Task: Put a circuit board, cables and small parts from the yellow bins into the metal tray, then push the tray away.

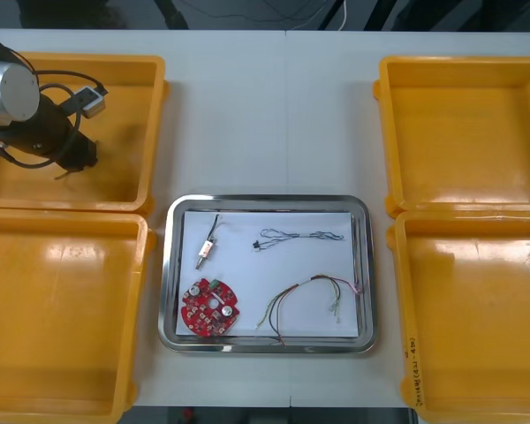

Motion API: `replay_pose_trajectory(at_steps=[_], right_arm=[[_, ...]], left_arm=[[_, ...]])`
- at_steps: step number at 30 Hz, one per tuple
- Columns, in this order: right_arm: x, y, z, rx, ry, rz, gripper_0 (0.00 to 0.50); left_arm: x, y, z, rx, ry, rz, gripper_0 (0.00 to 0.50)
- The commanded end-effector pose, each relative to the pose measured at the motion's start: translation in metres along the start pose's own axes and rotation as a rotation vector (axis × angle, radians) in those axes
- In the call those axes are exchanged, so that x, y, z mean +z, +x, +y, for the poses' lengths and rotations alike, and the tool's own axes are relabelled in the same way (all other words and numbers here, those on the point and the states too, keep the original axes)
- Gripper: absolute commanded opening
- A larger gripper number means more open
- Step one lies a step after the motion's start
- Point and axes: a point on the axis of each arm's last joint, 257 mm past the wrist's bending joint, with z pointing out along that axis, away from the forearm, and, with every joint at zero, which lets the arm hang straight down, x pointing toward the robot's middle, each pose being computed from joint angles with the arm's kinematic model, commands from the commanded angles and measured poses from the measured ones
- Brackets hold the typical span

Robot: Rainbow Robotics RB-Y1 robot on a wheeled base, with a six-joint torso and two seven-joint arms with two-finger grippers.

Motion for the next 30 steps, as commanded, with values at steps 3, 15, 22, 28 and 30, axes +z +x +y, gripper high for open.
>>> replay_pose_trajectory(at_steps=[3, 15, 22, 28, 30], right_arm=[[-0.02, -0.008, -0.015, 0.035, 0.051, -0.046, 0.5], [-0.02, -0.009, -0.019, 0.044, 0.067, -0.053, 0.5], [-0.02, -0.009, -0.02, 0.045, 0.071, -0.054, 0.5], [-0.02, -0.009, -0.02, 0.052, 0.071, -0.055, 0.5], [-0.02, -0.009, -0.019, 0.053, 0.07, -0.054, 0.5]], left_arm=[[-0.011, -0.032, 0.0, 0.069, -0.008, -0.049, 0.0], [-0.019, -0.031, 0.008, 0.036, 0.0, -0.056, 0.0], [-0.042, -0.031, 0.014, -0.019, 0.03, -0.051, 0.0], [-0.058, -0.027, 0.015, -0.065, 0.057, -0.029, 0.0], [-0.065, -0.028, 0.014, -0.072, 0.064, -0.025, 0.0]])
